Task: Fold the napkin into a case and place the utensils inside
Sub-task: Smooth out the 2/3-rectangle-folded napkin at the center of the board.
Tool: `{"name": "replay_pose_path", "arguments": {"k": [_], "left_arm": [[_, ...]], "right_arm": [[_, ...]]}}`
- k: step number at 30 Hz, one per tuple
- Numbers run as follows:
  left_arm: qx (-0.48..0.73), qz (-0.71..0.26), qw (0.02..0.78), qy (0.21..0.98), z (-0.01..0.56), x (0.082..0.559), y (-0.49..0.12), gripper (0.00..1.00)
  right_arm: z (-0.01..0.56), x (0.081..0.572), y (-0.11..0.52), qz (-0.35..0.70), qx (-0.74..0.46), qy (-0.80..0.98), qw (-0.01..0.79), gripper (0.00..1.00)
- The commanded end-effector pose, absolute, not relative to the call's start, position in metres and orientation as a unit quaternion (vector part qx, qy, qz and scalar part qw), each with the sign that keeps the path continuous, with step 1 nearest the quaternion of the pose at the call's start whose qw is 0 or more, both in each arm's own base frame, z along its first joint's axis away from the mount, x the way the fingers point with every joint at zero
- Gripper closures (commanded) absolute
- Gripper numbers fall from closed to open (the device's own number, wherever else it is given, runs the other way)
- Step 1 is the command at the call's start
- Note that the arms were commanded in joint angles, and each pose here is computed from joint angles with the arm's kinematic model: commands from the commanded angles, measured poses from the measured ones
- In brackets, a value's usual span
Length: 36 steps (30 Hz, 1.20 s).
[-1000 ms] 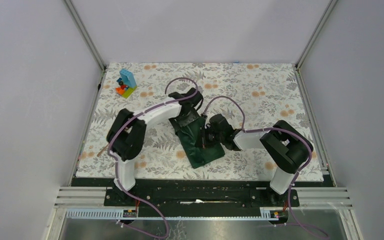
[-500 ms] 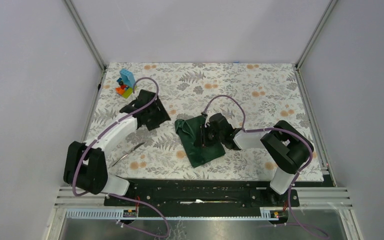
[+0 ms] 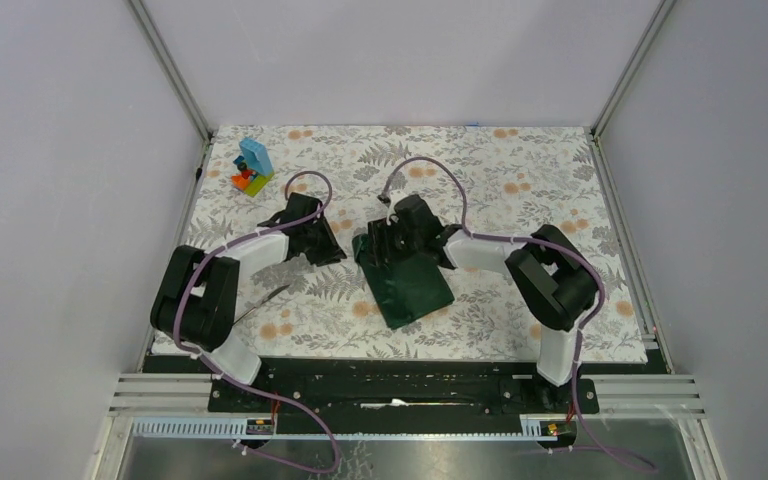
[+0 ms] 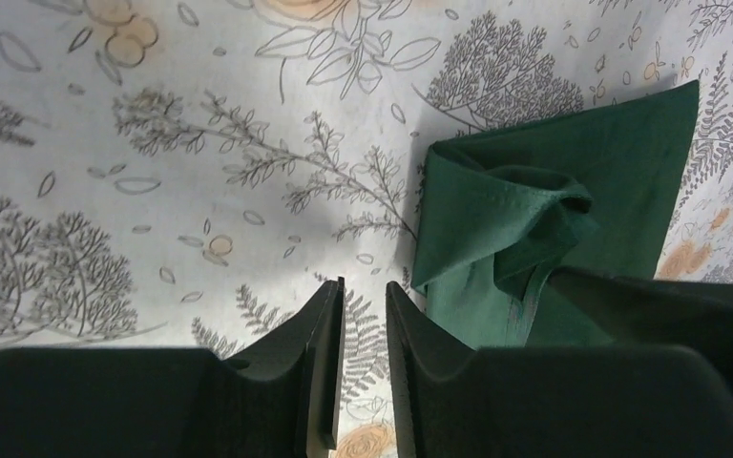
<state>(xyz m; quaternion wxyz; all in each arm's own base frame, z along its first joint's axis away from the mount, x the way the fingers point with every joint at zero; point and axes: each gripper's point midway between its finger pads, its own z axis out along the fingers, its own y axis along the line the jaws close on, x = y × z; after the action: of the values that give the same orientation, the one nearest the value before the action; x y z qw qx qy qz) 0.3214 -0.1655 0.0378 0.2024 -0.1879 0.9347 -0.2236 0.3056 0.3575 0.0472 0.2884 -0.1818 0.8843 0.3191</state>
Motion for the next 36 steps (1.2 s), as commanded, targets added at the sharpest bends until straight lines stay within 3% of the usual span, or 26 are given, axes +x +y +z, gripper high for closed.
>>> {"name": "replay_pose_path", "arguments": {"k": [1,8,12,23,27,36], "left_arm": [[-0.162,-0.252,0.241,0.923,0.055,0.354,-0.178,0.75],[-0.147,-0.267,0.232,0.924,0.054,0.364,-0.194,0.82],[-0.137,-0.273,0.226,0.925,0.052,0.363,-0.206,0.85],[-0.123,-0.282,0.217,0.926,0.049,0.363,-0.231,0.86],[-0.123,-0.288,0.215,0.925,0.05,0.365,-0.235,0.86],[-0.12,-0.304,0.228,0.917,0.072,0.367,-0.239,0.78]], "right_arm": [[0.046,0.343,0.363,0.271,-0.198,0.887,0.318,0.31],[0.042,0.366,0.361,0.229,-0.202,0.889,0.34,0.41],[0.044,0.374,0.361,0.226,-0.197,0.889,0.347,0.58],[0.035,0.391,0.356,0.237,-0.165,0.892,0.347,0.67],[0.032,0.397,0.356,0.26,-0.153,0.891,0.338,0.82],[0.041,0.398,0.357,0.297,-0.142,0.887,0.323,0.73]]}}
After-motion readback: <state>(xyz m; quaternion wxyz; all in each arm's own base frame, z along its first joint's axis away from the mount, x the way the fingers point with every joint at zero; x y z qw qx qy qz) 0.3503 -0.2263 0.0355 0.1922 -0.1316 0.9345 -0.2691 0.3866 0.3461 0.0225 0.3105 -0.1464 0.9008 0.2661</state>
